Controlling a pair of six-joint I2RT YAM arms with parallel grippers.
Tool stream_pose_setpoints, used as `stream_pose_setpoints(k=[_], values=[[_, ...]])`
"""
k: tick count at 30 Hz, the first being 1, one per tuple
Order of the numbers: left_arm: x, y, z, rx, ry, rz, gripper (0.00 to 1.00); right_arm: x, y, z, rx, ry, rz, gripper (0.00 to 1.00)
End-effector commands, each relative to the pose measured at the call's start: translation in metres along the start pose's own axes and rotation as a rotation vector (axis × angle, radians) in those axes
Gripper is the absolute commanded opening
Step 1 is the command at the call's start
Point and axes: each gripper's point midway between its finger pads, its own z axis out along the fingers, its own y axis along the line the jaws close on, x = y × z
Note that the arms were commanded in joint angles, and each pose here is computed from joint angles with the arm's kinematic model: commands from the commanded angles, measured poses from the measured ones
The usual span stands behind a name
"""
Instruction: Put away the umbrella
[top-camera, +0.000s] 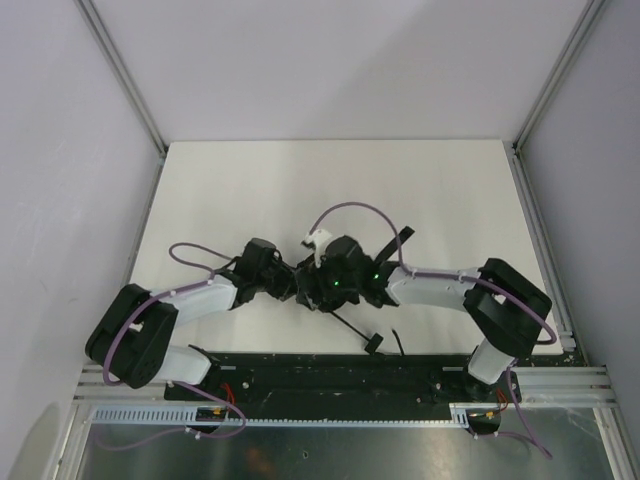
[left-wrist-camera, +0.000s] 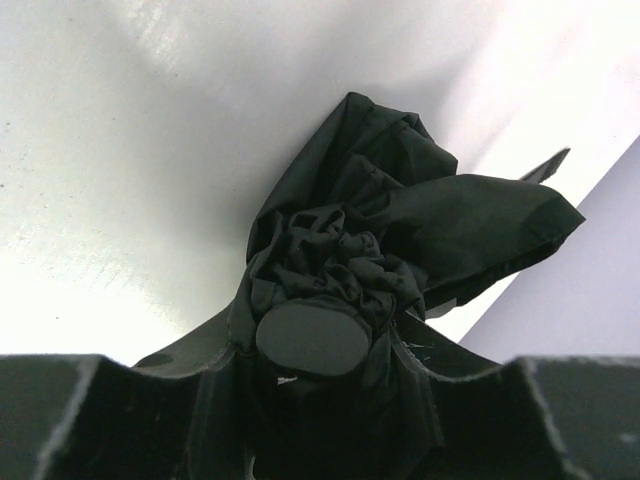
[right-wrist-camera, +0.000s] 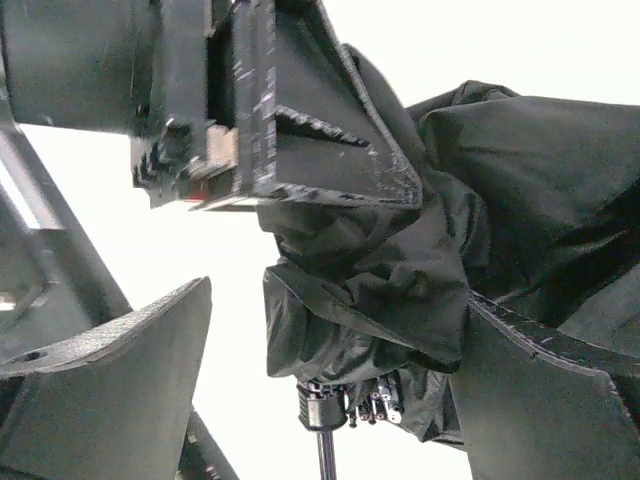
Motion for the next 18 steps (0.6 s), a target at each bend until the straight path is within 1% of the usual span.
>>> stream_pose_setpoints(k=[1,3,5,7,9,10,11,14,15,16,18], values=[[0.002,0.023,0.000,-0.122,-0.003,0.006,0.00,-0.003,-0.018,0.006,0.294,-0.040,-0.275,0.94],[0.003,0.023,0.000,-0.129,-0.001,-0.002,0.00,0.004,-0.018,0.013,0.377,-0.048,-0.341,0.94],[0.003,0.023,-0.001,-0.131,0.000,-0.010,0.00,0.010,-0.019,0.018,0.450,-0.061,-0.385,0.92],[0.004,0.021,-0.002,-0.130,0.003,-0.017,0.00,0.013,-0.022,0.022,0.511,-0.076,-0.414,0.85],[0.005,0.021,-0.003,-0.133,0.010,-0.026,0.00,0.016,-0.025,0.025,0.552,-0.085,-0.436,0.76],[0.006,0.021,-0.003,-0.135,0.015,-0.028,0.00,0.018,-0.028,0.027,0.565,-0.086,-0.445,0.70],[0.007,0.021,-0.003,-0.135,0.018,-0.029,0.00,0.020,-0.030,0.028,0.575,-0.083,-0.448,0.61],[0.008,0.021,-0.004,-0.136,0.021,-0.032,0.00,0.026,-0.035,0.029,0.582,-0.062,-0.440,0.18],[0.008,0.020,-0.004,-0.135,0.022,-0.031,0.00,0.028,-0.037,0.029,0.580,-0.051,-0.437,0.09],[0.009,0.019,-0.004,-0.132,0.023,-0.031,0.00,0.031,-0.038,0.030,0.571,-0.040,-0.434,0.05],[0.008,0.016,-0.005,-0.123,0.025,-0.022,0.01,0.038,-0.039,0.032,0.530,-0.014,-0.420,0.01]])
